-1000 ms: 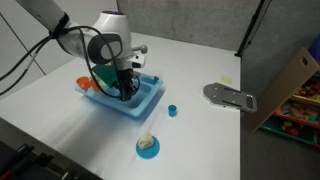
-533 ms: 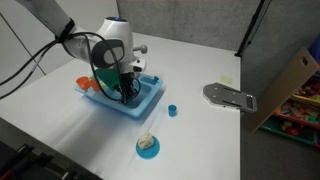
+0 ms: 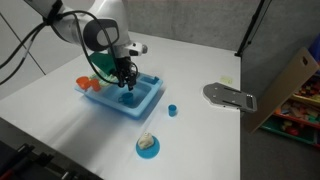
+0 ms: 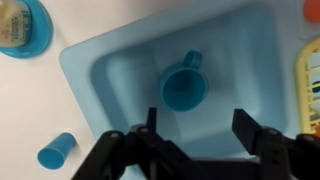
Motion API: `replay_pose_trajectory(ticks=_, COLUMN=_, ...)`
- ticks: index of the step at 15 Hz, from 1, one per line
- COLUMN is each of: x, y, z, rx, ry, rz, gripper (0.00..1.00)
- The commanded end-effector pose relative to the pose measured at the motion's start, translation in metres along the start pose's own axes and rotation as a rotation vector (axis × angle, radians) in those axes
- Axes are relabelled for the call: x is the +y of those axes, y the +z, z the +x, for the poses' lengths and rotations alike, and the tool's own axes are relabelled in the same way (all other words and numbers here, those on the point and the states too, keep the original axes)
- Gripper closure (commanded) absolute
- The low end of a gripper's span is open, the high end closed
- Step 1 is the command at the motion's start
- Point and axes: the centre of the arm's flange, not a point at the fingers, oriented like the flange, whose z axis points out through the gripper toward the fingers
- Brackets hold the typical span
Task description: Remove the blue cup from the orange cup and put it in the sink
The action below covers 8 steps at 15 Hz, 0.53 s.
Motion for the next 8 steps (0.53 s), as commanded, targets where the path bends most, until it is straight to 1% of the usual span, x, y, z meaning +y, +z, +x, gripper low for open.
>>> replay_pose_trajectory(ticks=1, x=-0.004, y=-0.055, z=-0.014, rx=-0.021, ry=-0.044, rz=0.002, gripper=0.0)
replay_pose_trajectory(ticks=8, x=-0.011, y=-0.137, z=-0.032, rx=-0.098, ry=-0.097, rz=-0.003, gripper=0.0)
